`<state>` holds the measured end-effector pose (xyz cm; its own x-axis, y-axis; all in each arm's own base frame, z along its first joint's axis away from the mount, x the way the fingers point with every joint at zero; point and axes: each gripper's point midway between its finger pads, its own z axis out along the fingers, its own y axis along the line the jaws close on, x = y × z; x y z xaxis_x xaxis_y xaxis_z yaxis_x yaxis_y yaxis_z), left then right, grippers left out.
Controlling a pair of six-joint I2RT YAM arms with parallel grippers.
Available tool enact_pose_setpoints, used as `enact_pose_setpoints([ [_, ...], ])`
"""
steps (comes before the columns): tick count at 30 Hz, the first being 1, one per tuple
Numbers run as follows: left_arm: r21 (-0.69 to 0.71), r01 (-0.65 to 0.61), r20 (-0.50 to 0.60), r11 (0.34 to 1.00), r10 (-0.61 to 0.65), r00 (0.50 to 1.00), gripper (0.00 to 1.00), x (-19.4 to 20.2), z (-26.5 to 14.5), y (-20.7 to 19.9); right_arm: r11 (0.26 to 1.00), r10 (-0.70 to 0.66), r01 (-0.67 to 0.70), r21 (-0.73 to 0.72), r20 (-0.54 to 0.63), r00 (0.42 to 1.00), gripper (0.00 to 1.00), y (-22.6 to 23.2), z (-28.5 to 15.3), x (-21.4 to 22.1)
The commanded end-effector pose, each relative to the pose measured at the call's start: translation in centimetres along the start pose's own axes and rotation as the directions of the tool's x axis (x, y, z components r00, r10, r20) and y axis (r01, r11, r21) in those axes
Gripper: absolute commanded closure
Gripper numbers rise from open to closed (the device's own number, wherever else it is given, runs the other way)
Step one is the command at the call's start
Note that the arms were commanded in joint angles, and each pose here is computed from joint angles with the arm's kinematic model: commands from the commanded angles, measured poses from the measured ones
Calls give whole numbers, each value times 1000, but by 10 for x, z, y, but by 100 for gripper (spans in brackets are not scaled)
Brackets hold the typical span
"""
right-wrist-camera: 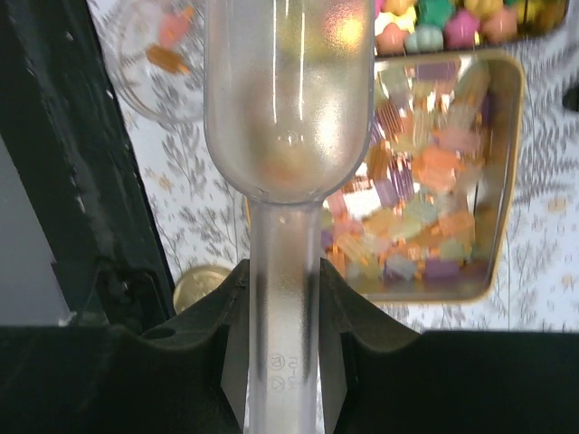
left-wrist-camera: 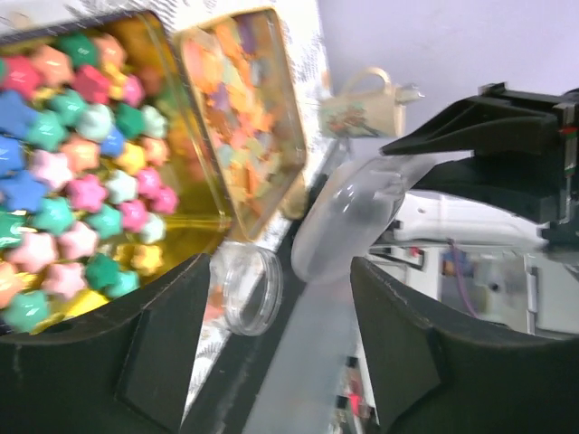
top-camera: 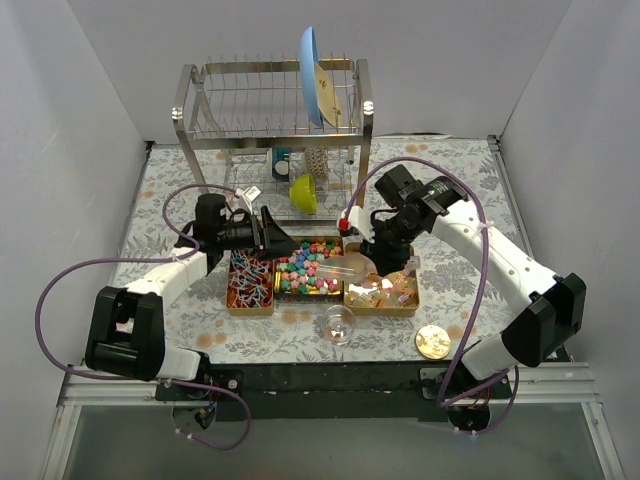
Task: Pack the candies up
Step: Adjust the spatula, then scoop the fake candies from the storage box.
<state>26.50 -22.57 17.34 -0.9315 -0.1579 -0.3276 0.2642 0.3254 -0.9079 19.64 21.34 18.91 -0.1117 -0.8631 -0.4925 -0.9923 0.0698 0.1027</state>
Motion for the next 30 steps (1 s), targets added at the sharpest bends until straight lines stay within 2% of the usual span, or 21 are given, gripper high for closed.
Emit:
enact_pose_setpoints([
  [1,-124,-79,54,989,87,995,36,-13,-8,5,997,23,-11,78,-150,988,99,-7,-25,46],
  [8,-159,-88,75,983,101,992,35,-15,-10,8,978,56,14,206,-332,942,99,-22,-38,87],
  [14,-189,-98,81,977,115,990,35,-12,-13,15,956,33,111,272,-476,879,99,-43,-55,106],
  [20,-200,-103,87,974,122,989,35,-12,-13,18,941,-82,267,211,-620,780,99,-57,-64,124],
  [30,-217,-99,88,971,120,989,35,-7,-14,24,936,-138,335,109,-760,635,99,-76,-61,140],
])
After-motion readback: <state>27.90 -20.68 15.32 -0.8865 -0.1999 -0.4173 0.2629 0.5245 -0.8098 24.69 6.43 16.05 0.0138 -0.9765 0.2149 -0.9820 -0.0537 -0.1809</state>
